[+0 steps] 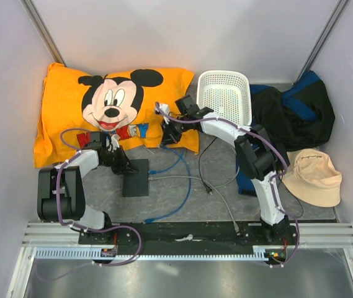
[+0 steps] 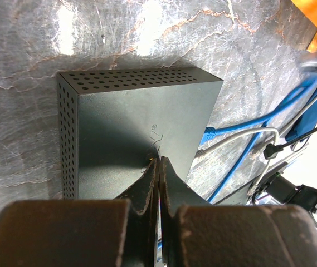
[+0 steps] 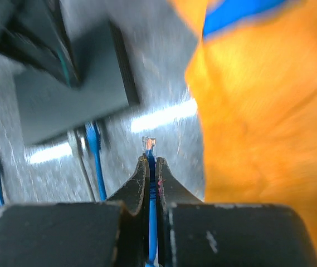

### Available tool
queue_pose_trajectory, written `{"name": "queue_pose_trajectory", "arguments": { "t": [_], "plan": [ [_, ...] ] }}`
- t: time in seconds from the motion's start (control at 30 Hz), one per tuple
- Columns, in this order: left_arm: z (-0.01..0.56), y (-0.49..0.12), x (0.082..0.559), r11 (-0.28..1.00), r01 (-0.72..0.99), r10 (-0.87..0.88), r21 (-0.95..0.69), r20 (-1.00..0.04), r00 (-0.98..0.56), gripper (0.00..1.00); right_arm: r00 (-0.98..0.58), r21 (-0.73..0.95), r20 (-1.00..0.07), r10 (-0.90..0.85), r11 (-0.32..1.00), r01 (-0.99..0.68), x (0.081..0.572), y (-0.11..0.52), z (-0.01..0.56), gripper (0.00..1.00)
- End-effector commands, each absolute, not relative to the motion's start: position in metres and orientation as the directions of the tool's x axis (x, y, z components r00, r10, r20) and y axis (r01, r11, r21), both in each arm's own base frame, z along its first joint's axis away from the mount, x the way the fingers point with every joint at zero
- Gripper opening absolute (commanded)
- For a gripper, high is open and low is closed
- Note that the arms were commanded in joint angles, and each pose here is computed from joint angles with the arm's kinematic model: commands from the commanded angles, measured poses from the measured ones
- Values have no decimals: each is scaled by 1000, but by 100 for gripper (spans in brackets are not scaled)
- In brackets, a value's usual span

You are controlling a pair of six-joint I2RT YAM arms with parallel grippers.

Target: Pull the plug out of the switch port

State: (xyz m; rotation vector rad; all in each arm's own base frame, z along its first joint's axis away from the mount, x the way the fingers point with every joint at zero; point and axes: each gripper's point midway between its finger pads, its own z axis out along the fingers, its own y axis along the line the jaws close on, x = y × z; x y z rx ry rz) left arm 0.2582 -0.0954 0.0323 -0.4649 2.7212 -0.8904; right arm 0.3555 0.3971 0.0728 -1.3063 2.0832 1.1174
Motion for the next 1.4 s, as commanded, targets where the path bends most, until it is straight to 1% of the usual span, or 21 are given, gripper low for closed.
{"name": "queue_pose_trajectory", "arguments": {
  "t": [0.0, 0.4, 0.5, 0.53, 0.57, 0.6, 0.67, 0.7, 0.8, 1.0, 1.17, 1.2, 1.27, 1.3, 1.33, 1.37],
  "plan": [
    [-11, -72, 243, 876, -220, -307, -430, -142, -941, 4, -220, 164, -906, -361, 178, -970, 382, 421, 181, 0],
    [-10, -74, 244, 876, -208, -296, -435, -145, -944, 4, -12, -31, -979, -201, 210, -977, 400, 435, 294, 0],
    [-9, -74, 245, 876, -204, -295, -437, -149, -944, 4, 83, -114, -984, -157, 204, -972, 398, 437, 336, 0],
    [-9, -74, 245, 876, -204, -295, -438, -149, -944, 4, 105, -137, -981, -161, 202, -970, 397, 436, 342, 0],
    [-8, -74, 246, 876, -203, -295, -438, -151, -944, 4, 169, -201, -970, -173, 187, -962, 394, 437, 349, 0],
    [-9, -74, 246, 876, -203, -295, -438, -151, -944, 4, 224, -253, -961, -162, 187, -949, 392, 436, 369, 0],
    [-8, -74, 247, 877, -200, -292, -438, -153, -944, 4, 287, -319, -941, -178, 190, -929, 389, 434, 382, 0],
    [-8, -74, 248, 876, -200, -293, -438, -156, -943, 4, 347, -378, -921, -175, 194, -905, 388, 430, 396, 0],
    [-7, -74, 248, 878, -196, -291, -438, -160, -943, 4, 429, -461, -885, -179, 219, -860, 386, 425, 421, 0],
    [-8, -74, 248, 877, -196, -289, -438, -158, -944, 4, 511, -549, -836, -200, 327, -770, 394, 405, 466, 0],
    [-10, -75, 249, 877, -195, -285, -439, -148, -947, 4, 567, -626, -778, -270, 411, -663, 402, 380, 492, 1],
    [-11, -75, 249, 876, -195, -283, -441, -144, -948, 4, 553, -627, -777, -301, 453, -634, 410, 371, 493, 1],
    [-11, -75, 251, 877, -190, -279, -441, -147, -949, 4, 582, -621, -764, -278, 560, -549, 412, 352, 525, 1],
    [-11, -75, 252, 877, -189, -279, -441, -148, -949, 4, 549, -605, -776, -310, 611, -510, 424, 343, 514, 1],
    [-10, -75, 253, 877, -188, -279, -441, -149, -949, 4, 590, -603, -756, -284, 653, -459, 424, 338, 532, 0],
    [-10, -75, 253, 877, -188, -279, -441, -151, -948, 4, 590, -595, -757, -281, 669, -445, 425, 335, 535, 1]
  ]
}}
